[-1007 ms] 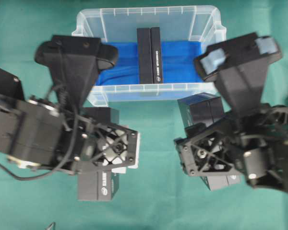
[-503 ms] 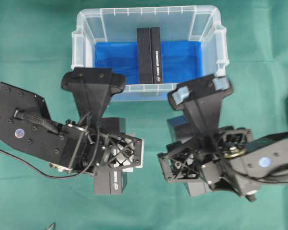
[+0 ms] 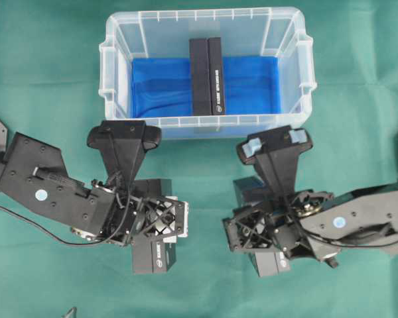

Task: Take the box out of the case with both arms.
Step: 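Lower both boxes onto the tablecloth and open both grippers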

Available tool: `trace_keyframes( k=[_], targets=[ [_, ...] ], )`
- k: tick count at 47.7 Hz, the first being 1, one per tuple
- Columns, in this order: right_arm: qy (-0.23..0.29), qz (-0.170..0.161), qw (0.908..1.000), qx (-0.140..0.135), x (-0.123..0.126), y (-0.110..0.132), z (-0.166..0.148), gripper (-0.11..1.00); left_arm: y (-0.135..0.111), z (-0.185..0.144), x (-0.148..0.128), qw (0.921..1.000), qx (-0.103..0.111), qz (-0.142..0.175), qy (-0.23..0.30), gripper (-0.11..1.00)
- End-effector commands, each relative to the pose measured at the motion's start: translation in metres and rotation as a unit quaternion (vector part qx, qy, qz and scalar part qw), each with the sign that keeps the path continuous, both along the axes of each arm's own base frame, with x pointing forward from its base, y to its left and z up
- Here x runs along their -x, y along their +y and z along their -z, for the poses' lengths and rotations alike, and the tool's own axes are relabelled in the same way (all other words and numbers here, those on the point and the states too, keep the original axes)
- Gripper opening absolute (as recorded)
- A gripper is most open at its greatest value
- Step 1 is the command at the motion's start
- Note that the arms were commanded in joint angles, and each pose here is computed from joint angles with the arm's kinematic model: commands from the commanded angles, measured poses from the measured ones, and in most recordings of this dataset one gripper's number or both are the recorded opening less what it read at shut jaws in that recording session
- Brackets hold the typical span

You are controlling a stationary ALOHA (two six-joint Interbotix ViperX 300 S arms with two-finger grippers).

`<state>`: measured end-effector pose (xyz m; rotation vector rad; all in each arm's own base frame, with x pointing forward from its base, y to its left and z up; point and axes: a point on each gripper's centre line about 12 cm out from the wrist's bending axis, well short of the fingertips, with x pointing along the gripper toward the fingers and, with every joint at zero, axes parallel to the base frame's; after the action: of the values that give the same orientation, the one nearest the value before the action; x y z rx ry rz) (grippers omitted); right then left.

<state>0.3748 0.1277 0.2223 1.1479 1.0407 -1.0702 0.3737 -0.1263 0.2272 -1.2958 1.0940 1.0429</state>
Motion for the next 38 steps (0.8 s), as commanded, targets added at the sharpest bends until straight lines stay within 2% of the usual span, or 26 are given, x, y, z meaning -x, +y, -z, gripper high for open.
trace_keyframes(
  k=[1,15,34,38],
  targets=[
    [-0.021,0.001,0.9997,-0.012,-0.0023,-0.0001,-0.0076,0.67,-0.0026,-0.0056,0.0002,0.9999,0.008,0.001,-0.012,0.63],
    [-0.029,0.006,0.9994,-0.017,-0.0062,-0.0040,-0.0093,0.67,-0.0035,-0.0052,-0.0016,0.9997,0.014,0.002,-0.020,0.63],
    [-0.030,-0.007,0.9994,-0.015,-0.0059,-0.0035,-0.0110,0.67,-0.0070,-0.0056,-0.0038,0.9986,0.021,0.016,-0.045,0.63],
    [-0.031,-0.008,0.9994,-0.014,-0.0065,-0.0043,-0.0115,0.78,-0.0079,-0.0043,-0.0023,0.9987,0.021,0.018,-0.043,0.64]
  ],
)
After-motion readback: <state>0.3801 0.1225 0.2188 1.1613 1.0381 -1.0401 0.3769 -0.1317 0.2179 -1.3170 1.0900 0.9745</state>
